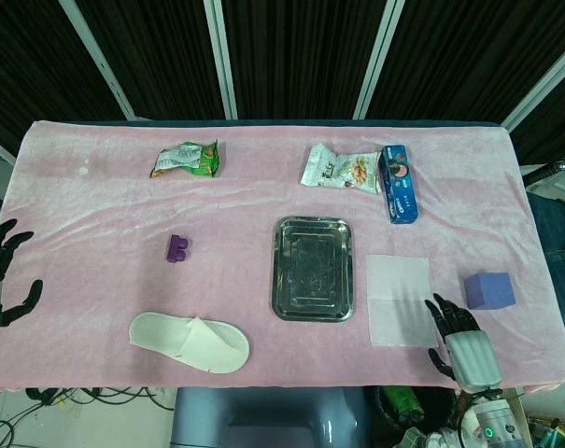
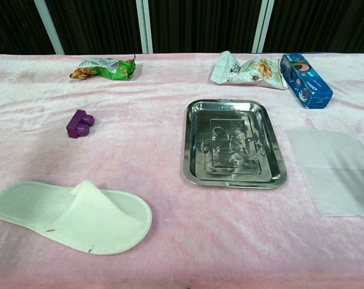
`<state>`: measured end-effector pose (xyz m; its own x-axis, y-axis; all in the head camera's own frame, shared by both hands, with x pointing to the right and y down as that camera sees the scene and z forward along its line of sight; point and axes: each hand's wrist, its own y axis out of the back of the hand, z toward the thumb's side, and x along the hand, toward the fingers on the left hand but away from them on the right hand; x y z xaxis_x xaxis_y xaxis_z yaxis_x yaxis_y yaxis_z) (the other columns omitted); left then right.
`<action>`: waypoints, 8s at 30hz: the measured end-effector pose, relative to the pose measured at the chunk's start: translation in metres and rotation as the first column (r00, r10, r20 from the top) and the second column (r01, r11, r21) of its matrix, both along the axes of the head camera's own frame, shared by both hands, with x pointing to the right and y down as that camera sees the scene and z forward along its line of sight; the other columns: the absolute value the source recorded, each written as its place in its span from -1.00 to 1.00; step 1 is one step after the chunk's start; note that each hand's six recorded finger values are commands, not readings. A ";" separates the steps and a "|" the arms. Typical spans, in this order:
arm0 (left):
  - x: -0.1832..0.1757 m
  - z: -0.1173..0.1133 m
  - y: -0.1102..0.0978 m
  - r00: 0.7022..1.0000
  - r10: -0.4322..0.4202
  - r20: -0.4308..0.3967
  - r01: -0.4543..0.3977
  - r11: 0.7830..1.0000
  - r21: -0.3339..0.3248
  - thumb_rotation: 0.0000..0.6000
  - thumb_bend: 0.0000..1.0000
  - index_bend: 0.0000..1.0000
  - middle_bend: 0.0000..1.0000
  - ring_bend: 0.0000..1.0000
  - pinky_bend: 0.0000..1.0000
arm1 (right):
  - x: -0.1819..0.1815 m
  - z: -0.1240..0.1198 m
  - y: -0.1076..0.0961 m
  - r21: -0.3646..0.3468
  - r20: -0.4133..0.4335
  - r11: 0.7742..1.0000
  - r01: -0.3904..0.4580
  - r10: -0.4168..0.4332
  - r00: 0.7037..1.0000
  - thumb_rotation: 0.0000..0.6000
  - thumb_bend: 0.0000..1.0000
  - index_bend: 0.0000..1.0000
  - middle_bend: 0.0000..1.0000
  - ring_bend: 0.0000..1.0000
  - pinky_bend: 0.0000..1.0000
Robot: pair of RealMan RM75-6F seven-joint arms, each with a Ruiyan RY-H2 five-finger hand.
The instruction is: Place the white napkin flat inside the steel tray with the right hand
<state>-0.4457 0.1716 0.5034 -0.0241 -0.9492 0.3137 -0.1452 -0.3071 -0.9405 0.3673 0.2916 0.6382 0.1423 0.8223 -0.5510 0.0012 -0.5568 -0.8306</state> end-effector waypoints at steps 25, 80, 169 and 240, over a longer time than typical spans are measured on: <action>-0.013 0.032 0.017 0.997 0.036 0.070 -0.034 0.999 -0.025 1.00 -0.25 -0.65 -0.88 -1.00 -0.98 | 0.002 0.041 0.011 -0.055 -0.066 0.998 0.015 -0.019 0.998 1.00 -0.52 -0.82 -0.93 -0.80 -0.64; -0.016 0.037 0.020 0.997 0.018 0.075 -0.015 0.999 -0.046 1.00 -0.25 -0.62 -0.88 -1.00 -0.98 | -0.008 0.053 0.005 -0.058 0.023 0.998 -0.022 0.023 0.999 1.00 -0.30 0.04 -0.91 -0.78 -0.64; -0.027 0.048 0.036 0.996 -0.010 0.087 0.013 0.999 -0.035 1.00 -0.25 -0.61 -0.88 -1.00 -0.99 | -0.197 0.067 -0.091 -0.156 0.134 0.987 0.045 -0.024 0.991 1.00 -0.06 0.37 -0.90 -0.74 -0.64; -0.026 0.051 0.036 0.996 -0.006 0.089 0.011 0.999 -0.053 1.00 -0.25 -0.61 -0.88 -1.00 -0.99 | -0.189 0.064 -0.081 -0.188 0.156 0.974 0.125 -0.096 0.983 1.00 -0.17 -0.45 -0.92 -0.76 -0.64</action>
<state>-0.4715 0.2075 0.5546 -0.0619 -0.9308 0.3602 -0.0644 -0.3564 -0.9321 0.1780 0.2104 0.7019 0.3164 0.6749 -0.6666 0.0432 -0.7122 -0.7006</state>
